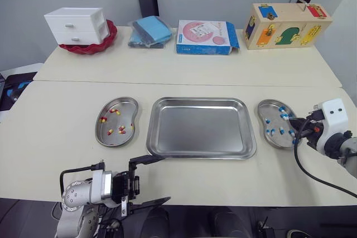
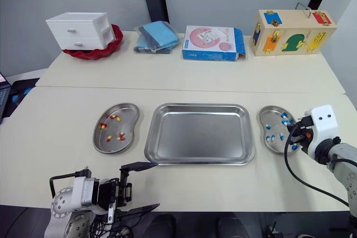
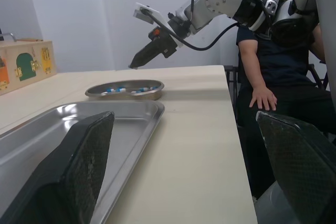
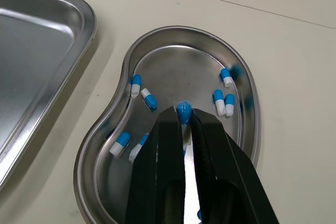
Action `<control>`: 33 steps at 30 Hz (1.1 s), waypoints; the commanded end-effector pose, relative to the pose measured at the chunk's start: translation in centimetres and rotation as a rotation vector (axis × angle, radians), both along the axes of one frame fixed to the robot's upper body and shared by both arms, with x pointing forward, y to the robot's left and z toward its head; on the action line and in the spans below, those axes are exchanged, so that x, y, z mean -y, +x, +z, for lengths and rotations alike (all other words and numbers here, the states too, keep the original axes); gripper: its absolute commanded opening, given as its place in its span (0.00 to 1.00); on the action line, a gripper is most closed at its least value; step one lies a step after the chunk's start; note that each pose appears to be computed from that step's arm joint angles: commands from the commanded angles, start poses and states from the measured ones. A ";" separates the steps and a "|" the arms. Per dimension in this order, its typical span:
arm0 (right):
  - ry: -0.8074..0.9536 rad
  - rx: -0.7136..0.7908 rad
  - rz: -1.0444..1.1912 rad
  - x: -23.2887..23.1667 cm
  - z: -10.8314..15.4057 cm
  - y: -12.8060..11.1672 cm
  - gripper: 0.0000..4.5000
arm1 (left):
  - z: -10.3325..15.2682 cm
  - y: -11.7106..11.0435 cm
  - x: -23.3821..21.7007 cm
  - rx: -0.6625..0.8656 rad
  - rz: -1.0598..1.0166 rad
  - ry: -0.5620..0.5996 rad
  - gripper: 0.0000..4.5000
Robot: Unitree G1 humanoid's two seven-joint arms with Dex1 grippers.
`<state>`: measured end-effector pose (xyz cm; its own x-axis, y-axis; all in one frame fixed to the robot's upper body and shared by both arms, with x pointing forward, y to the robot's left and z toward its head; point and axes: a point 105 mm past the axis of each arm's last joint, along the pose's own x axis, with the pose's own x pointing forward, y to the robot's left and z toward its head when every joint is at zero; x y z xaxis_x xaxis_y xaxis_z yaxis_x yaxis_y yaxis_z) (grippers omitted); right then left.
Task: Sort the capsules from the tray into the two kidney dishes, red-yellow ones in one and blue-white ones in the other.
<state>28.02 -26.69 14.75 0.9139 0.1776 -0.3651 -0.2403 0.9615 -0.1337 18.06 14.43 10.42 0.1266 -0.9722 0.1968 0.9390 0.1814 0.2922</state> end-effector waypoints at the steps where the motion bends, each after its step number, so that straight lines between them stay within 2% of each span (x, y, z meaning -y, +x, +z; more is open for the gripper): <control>1: -0.012 0.026 -0.009 0.3 0.6 -0.2 0.00 | 0.3 -0.4 0.1 0.027 -0.018 -0.005 1.00; 9: -0.011 0.005 -0.001 0.3 0.0 -0.3 0.00 | 0.3 -0.5 0.1 0.025 -0.002 -0.001 1.00; 11: -0.011 0.006 0.003 0.3 0.1 -0.3 0.16 | 0.3 -0.6 0.1 0.024 -0.001 -0.001 1.00; 12: -0.010 0.006 0.004 0.3 0.1 -0.2 0.18 | 0.3 -0.6 0.2 0.024 0.000 -0.001 1.00; 17: -0.004 0.007 0.008 0.2 0.1 -0.2 0.45 | 0.4 -0.6 0.2 0.023 0.008 0.000 1.00; 23: -0.004 0.006 0.014 0.1 0.2 -0.2 0.82 | 0.5 -0.4 0.1 0.022 0.021 0.006 1.00; 25: -0.007 0.020 0.038 -0.1 0.3 -0.3 0.98 | 0.4 0.0 -0.1 -0.001 0.057 0.023 1.00; 30: -0.072 0.022 0.187 0.3 0.8 -2.2 0.99 | 0.6 2.3 -1.6 -0.156 0.310 0.089 1.00; 33: -0.107 0.019 0.273 0.9 0.8 -3.3 0.99 | 0.5 2.9 -2.7 -0.234 0.413 0.163 1.00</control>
<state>24.98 -27.15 13.87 0.8353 0.3481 -0.4256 -0.4546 0.8726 -0.1786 20.64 16.64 10.28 0.4842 -0.8749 0.0085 0.8670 0.4811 0.1302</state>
